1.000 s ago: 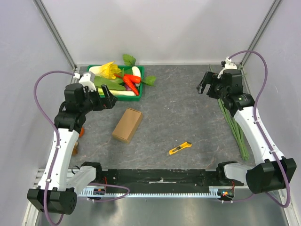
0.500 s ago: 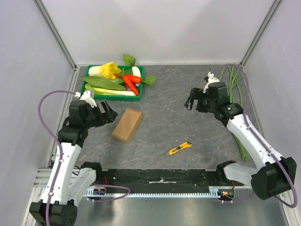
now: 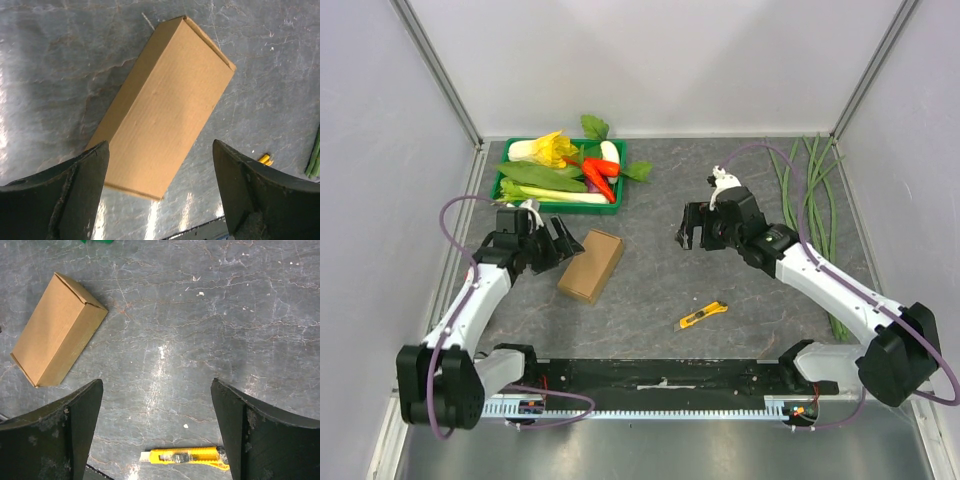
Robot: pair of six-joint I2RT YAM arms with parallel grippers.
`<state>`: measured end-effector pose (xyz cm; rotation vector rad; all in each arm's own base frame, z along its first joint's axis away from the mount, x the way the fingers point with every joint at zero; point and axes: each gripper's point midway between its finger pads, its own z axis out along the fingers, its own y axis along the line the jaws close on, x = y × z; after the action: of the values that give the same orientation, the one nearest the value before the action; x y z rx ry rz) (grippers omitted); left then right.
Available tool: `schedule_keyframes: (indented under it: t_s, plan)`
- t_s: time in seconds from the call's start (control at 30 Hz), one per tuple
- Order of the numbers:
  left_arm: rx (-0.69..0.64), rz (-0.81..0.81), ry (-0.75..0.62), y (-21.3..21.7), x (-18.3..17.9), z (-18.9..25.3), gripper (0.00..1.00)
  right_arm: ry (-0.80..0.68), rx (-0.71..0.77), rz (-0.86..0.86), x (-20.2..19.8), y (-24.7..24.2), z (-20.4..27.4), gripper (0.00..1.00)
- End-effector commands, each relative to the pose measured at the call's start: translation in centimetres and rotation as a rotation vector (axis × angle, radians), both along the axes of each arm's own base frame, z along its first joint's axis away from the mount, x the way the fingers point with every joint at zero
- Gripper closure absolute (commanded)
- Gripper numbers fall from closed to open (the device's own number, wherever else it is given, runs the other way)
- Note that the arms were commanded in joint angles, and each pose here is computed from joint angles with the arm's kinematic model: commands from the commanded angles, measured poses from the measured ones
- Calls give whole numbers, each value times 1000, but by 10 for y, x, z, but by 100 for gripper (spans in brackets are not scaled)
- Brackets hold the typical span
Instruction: Unpack the express box
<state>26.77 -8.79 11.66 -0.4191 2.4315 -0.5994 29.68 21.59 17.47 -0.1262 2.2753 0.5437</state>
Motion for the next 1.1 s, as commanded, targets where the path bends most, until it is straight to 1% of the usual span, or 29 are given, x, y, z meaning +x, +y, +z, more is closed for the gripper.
schedule_keyframes:
  t_s: [0.0, 0.07, 0.1, 0.17, 0.2, 0.27, 0.33, 0.37, 0.4, 0.43, 0.47, 0.53, 0.6, 0.63, 0.7, 0.73, 0.77, 0.8, 0.83, 0.9, 0.93, 1.0, 1.03, 1.07]
  plan:
    - [-129, -28, -74, -23, 35, 2, 12, -40, 16, -46, 3, -2, 3, 4]
    - [-156, -55, -76, -29, 42, -4, 14, -40, 13, -48, -2, -6, 0, 4]
    - [-175, -86, -40, -36, 42, -15, 15, -44, 8, -55, -3, -8, 0, 4]
    - [-172, -118, -17, -41, 45, -21, 17, -46, 6, -63, -8, -13, -3, 3]
    - [-165, -131, 18, -44, 45, -33, 18, -46, 5, -66, -9, -15, -4, 4]
    - [-176, -157, 38, -51, 46, -35, 20, -45, 0, -76, -12, -19, -8, 4]
    - [-212, -222, 47, -69, 44, -35, 22, -40, -6, -77, -14, -21, -10, 4]
    - [-211, -257, 37, -76, 44, -34, 26, -33, -9, -78, -15, -21, -13, 4]
    - [-207, -312, 39, -91, 39, -34, 27, -32, -11, -79, -16, -22, -13, 4]
    - [-197, -347, 34, -100, 43, -32, 28, -28, -15, -83, -16, -23, -15, 4]
    - [-154, -452, 32, -121, 41, -31, 32, -25, -27, -94, -15, -25, -19, 3]
    - [-100, -496, 26, -135, 40, -28, 33, -26, -30, -92, -14, -24, -18, 3]
    - [-59, -490, 21, -136, 42, -27, 33, -34, -38, -81, -9, -22, -15, 3]
    - [-32, -462, 11, -131, 46, -24, 32, -39, -40, -80, -6, -20, -13, 3]
    - [8, -411, -35, -123, 53, -10, 27, -51, -49, -79, 3, -16, -7, 3]
    - [51, -373, -46, -113, 55, -8, 25, -62, -56, -73, 7, -14, -4, 3]
    - [70, -359, -62, -109, 55, -3, 23, -67, -58, -72, 15, -9, -2, 3]
    - [78, -342, -107, -104, 54, 13, 22, -71, -59, -68, 20, -6, -1, 2]
    - [104, -315, -121, -97, 53, 16, 21, -82, -56, -56, 26, -1, 2, 3]
    - [101, -304, -140, -92, 44, 26, 21, -84, -61, -57, 42, 9, 1, 5]
    - [88, -295, -162, -88, 34, 33, 21, -82, -67, -68, 47, 11, 0, 10]
    - [45, -274, -144, -88, 20, 34, 23, -62, -81, -64, 64, 23, -7, 19]
    - [13, -279, -139, -87, 5, 32, 25, -53, -89, -66, 69, 26, -11, 26]
    - [-20, -256, -115, -88, -3, 29, 29, -32, -102, -63, 78, 33, -21, 30]
